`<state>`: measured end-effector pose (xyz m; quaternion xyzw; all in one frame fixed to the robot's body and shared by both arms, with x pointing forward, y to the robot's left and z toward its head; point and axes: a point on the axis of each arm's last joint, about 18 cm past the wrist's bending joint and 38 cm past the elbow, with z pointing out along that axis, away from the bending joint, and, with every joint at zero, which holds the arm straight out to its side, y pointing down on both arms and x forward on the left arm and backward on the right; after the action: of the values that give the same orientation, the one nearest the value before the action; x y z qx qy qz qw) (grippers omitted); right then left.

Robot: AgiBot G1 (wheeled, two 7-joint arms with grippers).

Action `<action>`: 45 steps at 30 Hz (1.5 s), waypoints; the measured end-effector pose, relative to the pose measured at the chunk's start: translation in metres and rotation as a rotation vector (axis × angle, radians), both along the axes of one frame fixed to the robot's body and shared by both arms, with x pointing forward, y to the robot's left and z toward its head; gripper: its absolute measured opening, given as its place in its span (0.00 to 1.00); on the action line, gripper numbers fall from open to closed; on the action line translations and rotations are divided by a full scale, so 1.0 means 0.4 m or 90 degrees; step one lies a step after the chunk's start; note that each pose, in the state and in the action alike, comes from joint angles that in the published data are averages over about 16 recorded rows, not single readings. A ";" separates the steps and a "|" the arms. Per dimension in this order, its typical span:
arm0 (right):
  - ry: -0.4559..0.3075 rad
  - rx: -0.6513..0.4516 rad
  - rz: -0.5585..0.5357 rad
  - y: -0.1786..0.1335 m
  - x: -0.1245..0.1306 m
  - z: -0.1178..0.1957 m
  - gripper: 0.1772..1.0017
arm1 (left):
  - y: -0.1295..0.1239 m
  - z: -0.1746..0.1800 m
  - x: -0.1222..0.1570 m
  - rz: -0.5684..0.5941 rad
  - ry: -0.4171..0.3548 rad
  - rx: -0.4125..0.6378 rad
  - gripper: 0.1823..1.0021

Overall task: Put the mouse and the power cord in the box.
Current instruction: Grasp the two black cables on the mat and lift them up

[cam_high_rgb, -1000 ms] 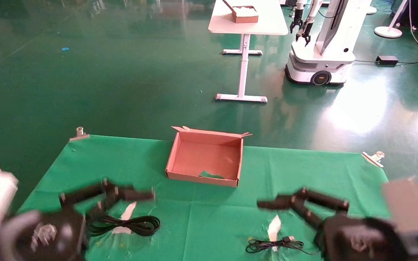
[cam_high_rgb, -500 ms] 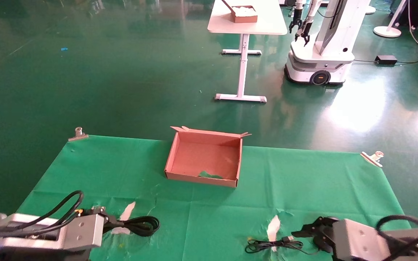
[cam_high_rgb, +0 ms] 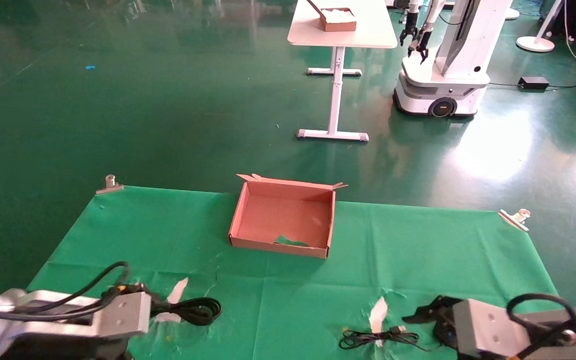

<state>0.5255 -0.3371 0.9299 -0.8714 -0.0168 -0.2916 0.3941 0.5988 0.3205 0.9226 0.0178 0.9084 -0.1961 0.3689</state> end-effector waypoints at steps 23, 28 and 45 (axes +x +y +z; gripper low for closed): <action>0.012 0.014 -0.022 -0.035 -0.019 -0.008 1.00 | -0.091 -0.074 0.228 0.167 -0.071 0.122 1.00; 0.009 -0.003 -0.026 -0.035 -0.010 -0.017 1.00 | -0.090 -0.073 0.237 0.172 -0.074 0.121 1.00; -0.034 -0.205 -0.071 0.038 0.183 -0.084 1.00 | -0.089 -0.072 0.242 0.172 -0.075 0.120 1.00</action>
<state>0.5987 -0.3220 0.8965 -0.9148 -0.0253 -0.3293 0.2324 0.6958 0.2847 0.8939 -0.0581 0.8939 -0.0571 0.4408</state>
